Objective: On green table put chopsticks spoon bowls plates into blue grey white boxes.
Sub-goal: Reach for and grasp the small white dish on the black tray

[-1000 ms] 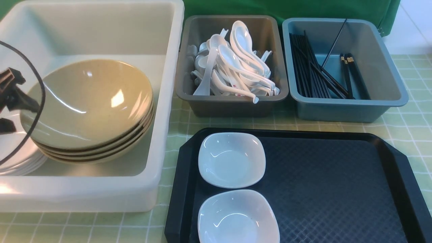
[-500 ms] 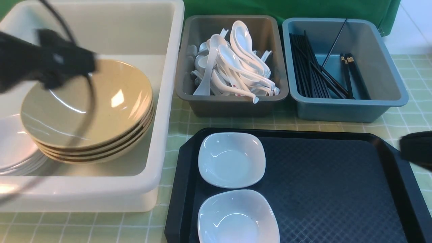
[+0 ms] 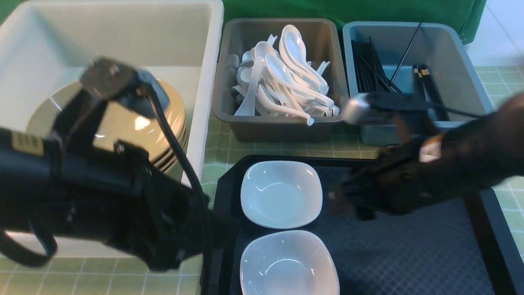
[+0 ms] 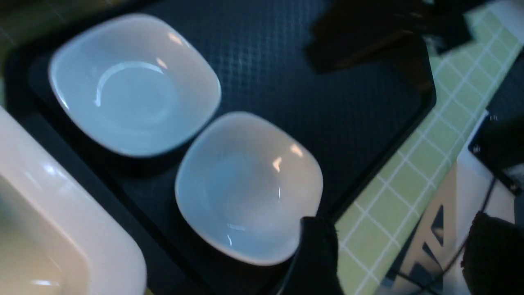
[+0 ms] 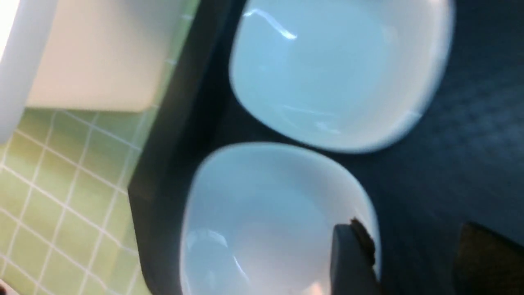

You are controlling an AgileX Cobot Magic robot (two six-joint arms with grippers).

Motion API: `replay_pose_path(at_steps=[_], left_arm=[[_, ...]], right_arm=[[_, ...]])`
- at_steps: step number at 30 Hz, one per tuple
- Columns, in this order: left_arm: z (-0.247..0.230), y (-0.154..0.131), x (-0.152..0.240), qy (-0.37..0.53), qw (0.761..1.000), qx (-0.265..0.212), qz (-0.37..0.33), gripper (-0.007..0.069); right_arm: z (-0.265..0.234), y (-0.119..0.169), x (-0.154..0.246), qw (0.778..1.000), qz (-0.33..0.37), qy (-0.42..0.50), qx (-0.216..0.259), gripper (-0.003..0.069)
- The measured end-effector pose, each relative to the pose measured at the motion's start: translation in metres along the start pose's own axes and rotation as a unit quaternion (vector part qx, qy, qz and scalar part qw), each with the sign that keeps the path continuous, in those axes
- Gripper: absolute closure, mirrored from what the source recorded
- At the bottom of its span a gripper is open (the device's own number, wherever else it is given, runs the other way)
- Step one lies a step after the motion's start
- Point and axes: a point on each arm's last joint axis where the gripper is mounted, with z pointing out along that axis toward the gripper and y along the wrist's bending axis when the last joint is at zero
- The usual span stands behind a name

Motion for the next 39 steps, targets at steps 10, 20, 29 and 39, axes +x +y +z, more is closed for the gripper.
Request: replay_pose_path(at_steps=[10,20,29,39], left_arm=[[0.004,-0.001,0.007,0.021,1.0,0.014,-0.006,0.0305],[0.004,-0.003,0.007,0.017,1.0,0.021,-0.012,0.0305],[0.004,-0.002,0.006,0.012,1.0,0.021,-0.019,0.0305],[0.004,-0.002,0.005,0.006,0.999,0.017,-0.032,0.0305]], right_arm=[[0.076,-0.028,-0.035,0.996,0.085,-0.001,0.016,0.0309],[0.109,-0.04,-0.036,0.995,0.097,0.011,0.031,0.0309],[0.11,-0.043,-0.036,0.996,0.086,0.016,0.031,0.0504],[0.083,-0.037,-0.046,0.998,0.067,-0.002,0.013,0.0607]])
